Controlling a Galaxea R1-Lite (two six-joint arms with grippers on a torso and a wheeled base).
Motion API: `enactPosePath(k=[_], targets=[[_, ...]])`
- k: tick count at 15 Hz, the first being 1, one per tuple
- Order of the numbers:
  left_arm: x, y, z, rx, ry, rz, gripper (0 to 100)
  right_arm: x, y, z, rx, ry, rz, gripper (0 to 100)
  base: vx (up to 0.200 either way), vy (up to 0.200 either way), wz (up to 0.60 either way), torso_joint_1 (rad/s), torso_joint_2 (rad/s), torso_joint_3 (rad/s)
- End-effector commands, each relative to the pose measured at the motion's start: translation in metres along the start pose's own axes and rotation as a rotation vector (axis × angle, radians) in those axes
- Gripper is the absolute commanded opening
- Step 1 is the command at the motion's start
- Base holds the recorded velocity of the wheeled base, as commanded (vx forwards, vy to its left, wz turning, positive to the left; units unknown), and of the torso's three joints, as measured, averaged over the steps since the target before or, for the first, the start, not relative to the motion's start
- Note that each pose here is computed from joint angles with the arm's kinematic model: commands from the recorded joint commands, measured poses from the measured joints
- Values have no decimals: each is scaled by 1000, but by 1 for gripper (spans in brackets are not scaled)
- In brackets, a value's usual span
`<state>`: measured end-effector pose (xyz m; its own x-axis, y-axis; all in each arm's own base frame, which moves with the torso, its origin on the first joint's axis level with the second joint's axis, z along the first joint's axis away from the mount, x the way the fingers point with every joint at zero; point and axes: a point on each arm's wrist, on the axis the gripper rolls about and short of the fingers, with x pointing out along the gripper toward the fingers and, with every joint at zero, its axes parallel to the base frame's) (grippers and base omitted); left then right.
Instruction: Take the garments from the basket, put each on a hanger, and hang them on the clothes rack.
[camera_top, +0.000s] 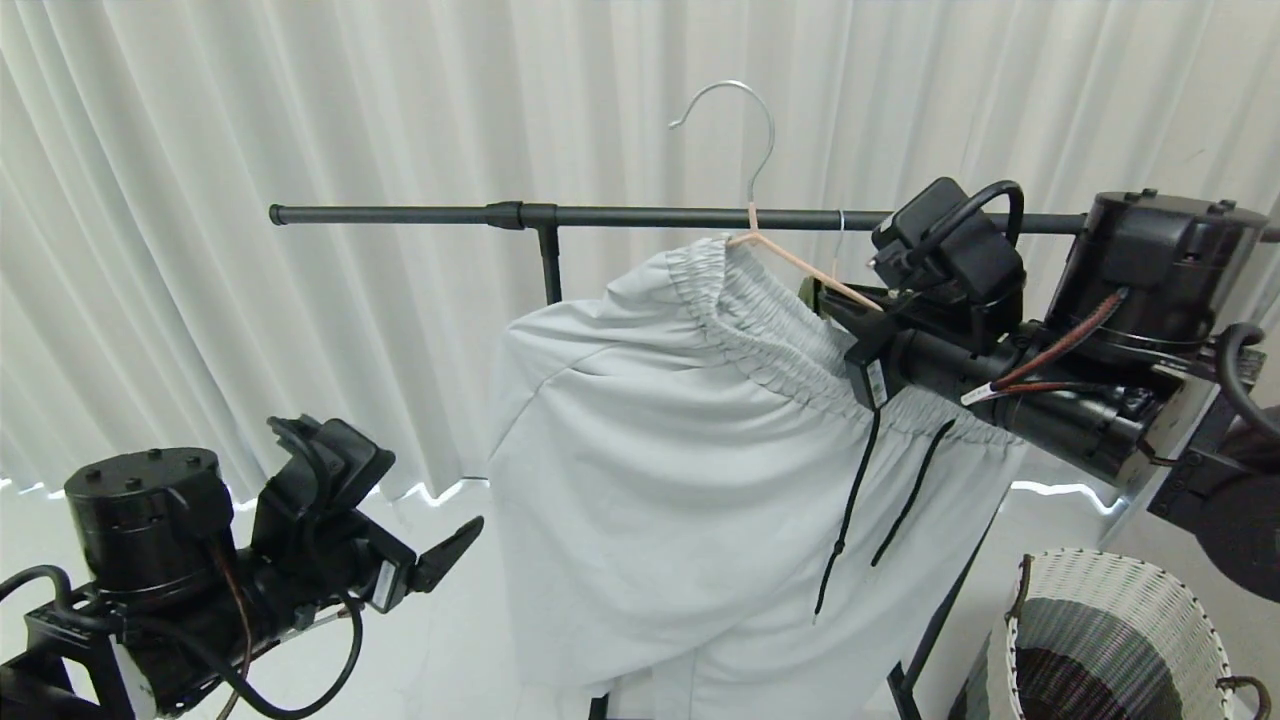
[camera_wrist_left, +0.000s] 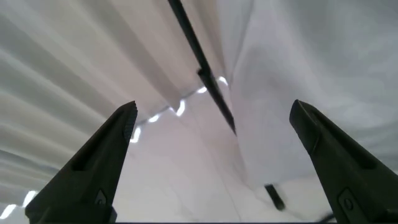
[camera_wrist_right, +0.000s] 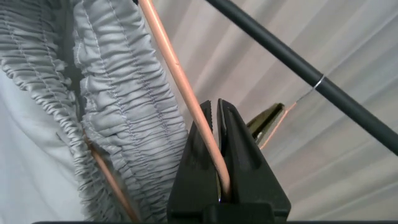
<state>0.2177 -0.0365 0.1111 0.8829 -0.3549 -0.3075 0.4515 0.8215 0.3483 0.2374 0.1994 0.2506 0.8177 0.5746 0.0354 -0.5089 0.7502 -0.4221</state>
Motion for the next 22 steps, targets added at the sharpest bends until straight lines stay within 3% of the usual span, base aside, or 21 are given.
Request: enactPosePath(k=[1, 4, 6, 10, 11, 18, 22], targets=[[0, 5, -20, -43, 50, -47, 100, -8, 0, 9, 11, -30, 4, 0, 0, 0, 0, 0, 0, 0], [3, 7, -16, -37, 28, -56, 100, -15, 14, 14, 67, -45, 60, 0, 0, 0, 0, 0, 0, 0], [2, 5, -16, -37, 29, -65, 100, -14, 14, 14, 70, -46, 61, 0, 0, 0, 0, 0, 0, 0], [3, 9, -8, -5, -66, -37, 100, -16, 15, 12, 69, -42, 72, 0, 0, 0, 0, 0, 0, 0], [3, 9, -7, -2, -74, -34, 0, -19, 15, 11, 71, -38, 73, 0, 0, 0, 0, 0, 0, 0], [5, 11, -3, 1, -88, -29, 0, -23, 10, 11, 73, -36, 54, 0, 0, 0, 0, 0, 0, 0], [7, 31, -6, -22, -81, 49, 0, -28, 4, 7, 70, -18, 32, 0, 0, 0, 0, 0, 0, 0]])
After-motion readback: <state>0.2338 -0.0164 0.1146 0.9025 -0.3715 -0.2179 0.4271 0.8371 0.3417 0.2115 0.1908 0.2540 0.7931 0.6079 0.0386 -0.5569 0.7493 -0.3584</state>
